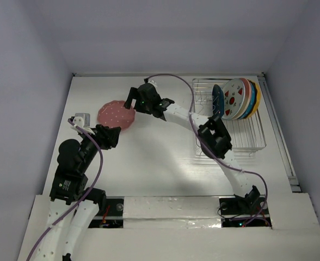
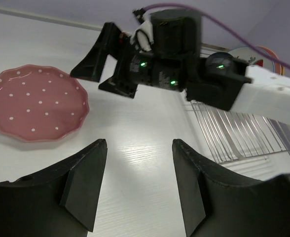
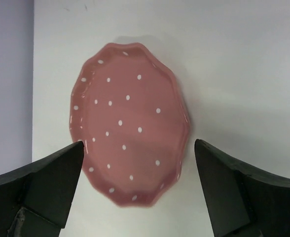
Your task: Unload the plates from the dish rack
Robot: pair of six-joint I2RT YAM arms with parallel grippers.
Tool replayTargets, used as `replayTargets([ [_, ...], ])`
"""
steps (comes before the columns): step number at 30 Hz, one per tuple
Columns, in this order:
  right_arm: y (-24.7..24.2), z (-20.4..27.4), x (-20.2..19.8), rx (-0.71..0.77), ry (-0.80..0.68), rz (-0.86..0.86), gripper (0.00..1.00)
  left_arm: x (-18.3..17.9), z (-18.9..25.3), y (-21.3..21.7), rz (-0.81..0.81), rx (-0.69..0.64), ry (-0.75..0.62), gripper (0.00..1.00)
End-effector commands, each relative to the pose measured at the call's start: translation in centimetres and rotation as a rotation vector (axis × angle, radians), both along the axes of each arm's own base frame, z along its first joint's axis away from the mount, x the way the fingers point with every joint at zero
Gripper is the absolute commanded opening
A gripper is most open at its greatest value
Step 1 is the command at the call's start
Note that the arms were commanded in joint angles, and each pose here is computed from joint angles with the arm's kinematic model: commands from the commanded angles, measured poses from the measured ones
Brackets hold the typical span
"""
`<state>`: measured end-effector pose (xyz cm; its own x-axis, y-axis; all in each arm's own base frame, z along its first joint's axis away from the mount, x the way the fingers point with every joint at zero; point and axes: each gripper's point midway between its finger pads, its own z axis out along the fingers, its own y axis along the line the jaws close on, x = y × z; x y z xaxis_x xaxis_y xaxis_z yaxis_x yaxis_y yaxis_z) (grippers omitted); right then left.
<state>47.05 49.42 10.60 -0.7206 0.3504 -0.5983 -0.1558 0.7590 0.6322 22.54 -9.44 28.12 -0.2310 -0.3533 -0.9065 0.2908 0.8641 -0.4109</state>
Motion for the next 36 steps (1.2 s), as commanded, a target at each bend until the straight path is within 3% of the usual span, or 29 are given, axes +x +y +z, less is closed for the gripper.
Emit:
replayTargets([
  [1,-2.2,12.7,-0.3,0.01,-0.258,-0.006,0.93,0.0,1.9,-0.2,-0.008,-0.017,-0.059,0.53],
  [3,-5.4,16.7,-1.2,-0.06,-0.356,-0.043,0.77,0.0,1.9,-0.2,-0.009,-0.017,-0.059,0.52],
  [4,-7.0,17.6,-1.6,-0.095,-0.383,-0.069,0.58,-0.1,2.0,-0.2,-0.011,-0.018,-0.062,0.45],
  [5,-10.2,18.7,-0.9,-0.148,-0.413,-0.158,0.14,-0.1,2.0,-0.3,-0.014,-0.017,-0.064,0.4],
  [6,-12.5,16.8,-1.5,-0.222,-0.394,-0.175,0.01,-0.1,2.0,-0.3,-0.019,-0.018,-0.065,0.35],
  [7,-15.5,20.5,-2.5,-0.236,-0.461,-0.206,0.0,-0.2,2.0,-0.4,-0.023,-0.017,-0.069,0.24],
  [10,-25.2,20.6,-3.8,-0.376,-0.456,-0.334,0.0,-0.2,2.1,-0.3,-0.017,-0.019,-0.073,0.06],
  [13,-33.7,18.6,-4.5,-0.503,-0.39,-0.421,0.0,-0.2,2.2,0.0,0.001,-0.02,-0.074,0.01],
  [15,-37.8,19.4,-5.4,-0.584,-0.383,-0.513,0.14,-0.1,2.1,0.0,0.0,-0.021,-0.071,0.01],
  [16,-39.8,18.7,-5.6,-0.662,-0.351,-0.524,0.32,-0.2,2.1,-0.1,-0.004,-0.023,-0.071,0.04],
  [18,-41.5,17.1,-5.5,-0.764,-0.288,-0.528,0.54,-0.2,2.1,-0.2,-0.009,-0.021,-0.069,0.14],
  [19,-41.5,16.8,-5.2,-0.782,-0.284,-0.523,0.54,-0.2,2.2,-0.2,-0.009,-0.022,-0.072,0.14],
  [20,-42.3,16.5,-4.9,-0.804,-0.266,-0.53,0.64,-0.2,2.1,-0.1,-0.008,-0.02,-0.071,0.2],
  [21,-42.1,15.3,-4.4,-0.83,-0.237,-0.511,0.67,-0.2,2.1,-0.1,-0.008,-0.021,-0.07,0.23],
  [25,-43.0,12.6,-2.9,-0.902,-0.149,-0.479,0.69,-0.2,2.2,-0.1,-0.005,-0.023,-0.073,0.35],
  [31,-44.0,10.1,-0.6,-1.004,-0.074,-0.485,0.65,-0.3,2.2,-0.1,-0.006,-0.022,-0.075,0.37],
  [36,-44.9,10.2,0.7,-1.093,-0.054,-0.522,0.53,-0.4,2.3,0.0,0.0,-0.026,-0.078,0.38],
])
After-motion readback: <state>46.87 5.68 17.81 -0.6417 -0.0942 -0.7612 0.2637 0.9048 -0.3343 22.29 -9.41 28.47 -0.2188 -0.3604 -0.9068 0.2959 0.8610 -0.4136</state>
